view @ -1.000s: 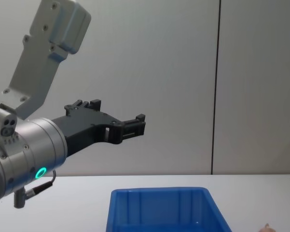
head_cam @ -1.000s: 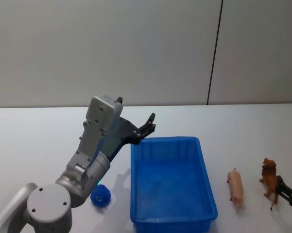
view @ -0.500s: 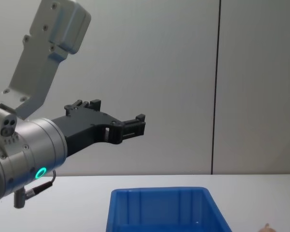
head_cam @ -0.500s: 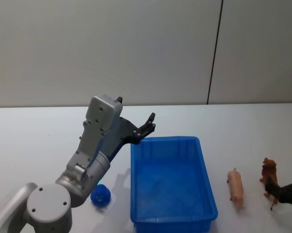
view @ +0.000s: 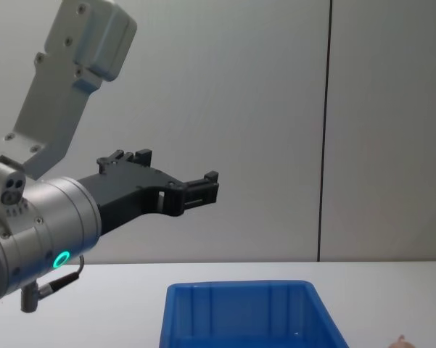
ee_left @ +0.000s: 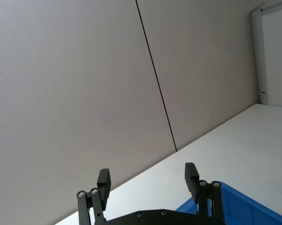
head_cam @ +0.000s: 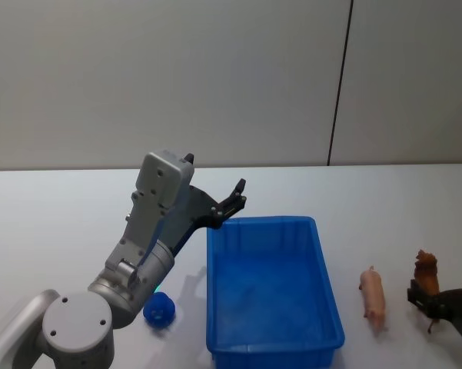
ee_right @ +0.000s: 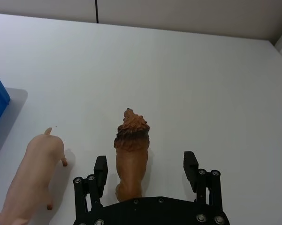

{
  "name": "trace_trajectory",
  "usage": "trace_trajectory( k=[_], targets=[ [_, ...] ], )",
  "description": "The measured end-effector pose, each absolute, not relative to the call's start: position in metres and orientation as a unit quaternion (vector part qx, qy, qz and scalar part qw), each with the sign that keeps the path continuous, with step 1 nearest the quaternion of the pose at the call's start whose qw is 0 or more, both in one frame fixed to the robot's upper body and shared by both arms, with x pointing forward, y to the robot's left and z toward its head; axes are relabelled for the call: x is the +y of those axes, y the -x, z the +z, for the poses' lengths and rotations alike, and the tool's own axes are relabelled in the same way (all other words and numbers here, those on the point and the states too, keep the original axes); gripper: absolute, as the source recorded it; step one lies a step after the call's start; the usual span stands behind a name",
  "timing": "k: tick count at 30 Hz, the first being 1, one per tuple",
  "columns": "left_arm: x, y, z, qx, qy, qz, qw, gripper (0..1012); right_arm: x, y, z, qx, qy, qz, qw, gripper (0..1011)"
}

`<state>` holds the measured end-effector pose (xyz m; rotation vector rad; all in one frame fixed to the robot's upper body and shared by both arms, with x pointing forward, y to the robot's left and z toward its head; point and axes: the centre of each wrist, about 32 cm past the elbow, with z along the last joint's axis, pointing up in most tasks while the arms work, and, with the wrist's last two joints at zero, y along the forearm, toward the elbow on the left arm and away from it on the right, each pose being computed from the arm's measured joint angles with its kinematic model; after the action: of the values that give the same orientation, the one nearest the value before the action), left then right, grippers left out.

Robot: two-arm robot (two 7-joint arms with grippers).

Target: Pick up the two dolls from the table and place them into the box.

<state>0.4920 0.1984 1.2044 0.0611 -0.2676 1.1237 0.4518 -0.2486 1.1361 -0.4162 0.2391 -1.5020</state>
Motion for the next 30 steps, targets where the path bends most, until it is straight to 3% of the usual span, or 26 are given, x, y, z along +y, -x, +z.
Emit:
trace_trajectory(
  k=[8,13,30],
  targets=[
    [0.198,-0.492,1.204,-0.126,-0.029,0.531,0.837,1001,-0.243,-0.462,1.131,0.121,0.191,-0.675,0.702,994],
    [0.198,-0.492,1.204,-0.127,-0.029,0.531,0.837,1001,-0.240,-0.466,1.129,0.126,0.192,-0.675,0.701,903],
    [0.198,-0.492,1.204,-0.126,-0.029,0.531,0.837,1001,-0.236,-0.472,1.127,0.132,0.194,-0.673,0.701,378]
  ],
)
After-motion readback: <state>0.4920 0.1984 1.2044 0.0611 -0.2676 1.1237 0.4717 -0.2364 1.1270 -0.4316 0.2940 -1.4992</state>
